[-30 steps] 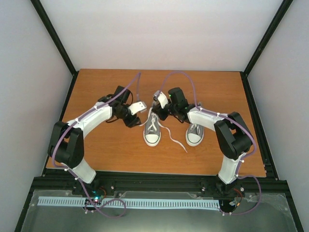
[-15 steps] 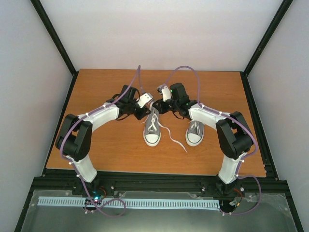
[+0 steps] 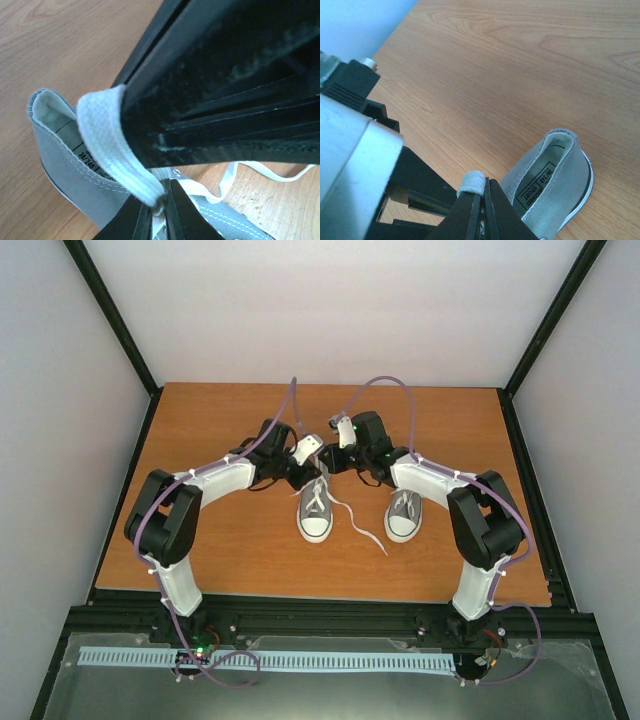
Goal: Tie the shoes
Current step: Wrap the shoelace around the shoelace.
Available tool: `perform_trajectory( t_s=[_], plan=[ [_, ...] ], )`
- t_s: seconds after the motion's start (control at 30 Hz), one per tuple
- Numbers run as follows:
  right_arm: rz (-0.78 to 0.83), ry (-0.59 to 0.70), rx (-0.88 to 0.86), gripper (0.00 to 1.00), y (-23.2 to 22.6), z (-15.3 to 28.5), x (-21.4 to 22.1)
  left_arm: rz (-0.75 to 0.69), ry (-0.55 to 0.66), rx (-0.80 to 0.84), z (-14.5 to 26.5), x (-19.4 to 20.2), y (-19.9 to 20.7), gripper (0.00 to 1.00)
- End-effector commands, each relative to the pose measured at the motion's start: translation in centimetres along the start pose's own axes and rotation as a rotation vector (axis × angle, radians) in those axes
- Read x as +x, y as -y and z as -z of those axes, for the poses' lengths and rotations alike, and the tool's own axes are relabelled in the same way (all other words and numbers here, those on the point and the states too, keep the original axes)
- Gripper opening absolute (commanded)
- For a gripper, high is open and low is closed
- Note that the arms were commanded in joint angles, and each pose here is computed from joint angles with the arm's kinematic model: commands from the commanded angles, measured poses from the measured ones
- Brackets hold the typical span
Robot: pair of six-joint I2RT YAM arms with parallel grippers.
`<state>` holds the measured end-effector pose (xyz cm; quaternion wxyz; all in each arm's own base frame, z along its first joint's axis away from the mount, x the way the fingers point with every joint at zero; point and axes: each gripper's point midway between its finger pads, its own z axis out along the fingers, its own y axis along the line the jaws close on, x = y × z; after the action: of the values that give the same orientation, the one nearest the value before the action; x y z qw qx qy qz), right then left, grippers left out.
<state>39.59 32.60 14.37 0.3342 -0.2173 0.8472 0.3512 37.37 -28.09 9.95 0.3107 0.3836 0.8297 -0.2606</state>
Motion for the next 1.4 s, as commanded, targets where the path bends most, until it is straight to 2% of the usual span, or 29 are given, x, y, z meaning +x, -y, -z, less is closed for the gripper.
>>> perform_trajectory(
  t_s=[0.0, 0.13, 0.3, 0.57, 0.7, 0.8, 0.9, 1.07, 1.37],
  plan=[
    [-0.019, 0.038, 0.016, 0.03, 0.3, 0.1, -1.3, -0.011, 0.071, 0.049, 0.7, -1.7, 1.5, 0.12],
    [-0.027, 0.042, 0.014, 0.03, 0.3, 0.0, -1.3, -0.018, 0.087, 0.043, 0.7, -1.9, 1.4, 0.19],
    [-0.031, 0.044, 0.007, 0.03, 0.2, 0.0, -1.3, 0.020, 0.062, 0.032, -0.4, -1.8, 0.6, 0.18],
    [-0.035, 0.039, 0.001, 0.03, 0.0, 0.2, -1.1, 0.029, 0.078, 0.024, -0.5, -2.3, 0.4, 0.01],
    [-0.033, 0.022, 0.024, 0.18, 0.2, 0.5, -0.9, 0.030, 0.077, 0.023, -0.4, -2.1, 0.4, 0.01],
    [-0.011, 0.004, 0.085, 0.36, 0.9, 1.5, -0.5, 0.014, 0.080, -0.003, -0.3, -1.9, 0.1, 0.01],
    [0.023, -0.030, 0.169, 0.45, 1.6, 3.3, 0.3, -0.016, 0.078, -0.033, -0.3, -1.6, -0.3, 0.01],
    [0.040, -0.197, 0.308, 0.52, 2.9, 7.1, 4.6, -0.063, 0.091, -0.018, 0.0, -1.5, 0.2, 0.01],
    [-0.017, -0.573, 0.425, 0.52, 2.7, 11.6, 15.9, -0.100, 0.108, -0.009, 0.1, -0.8, 0.6, 0.01]
  ],
)
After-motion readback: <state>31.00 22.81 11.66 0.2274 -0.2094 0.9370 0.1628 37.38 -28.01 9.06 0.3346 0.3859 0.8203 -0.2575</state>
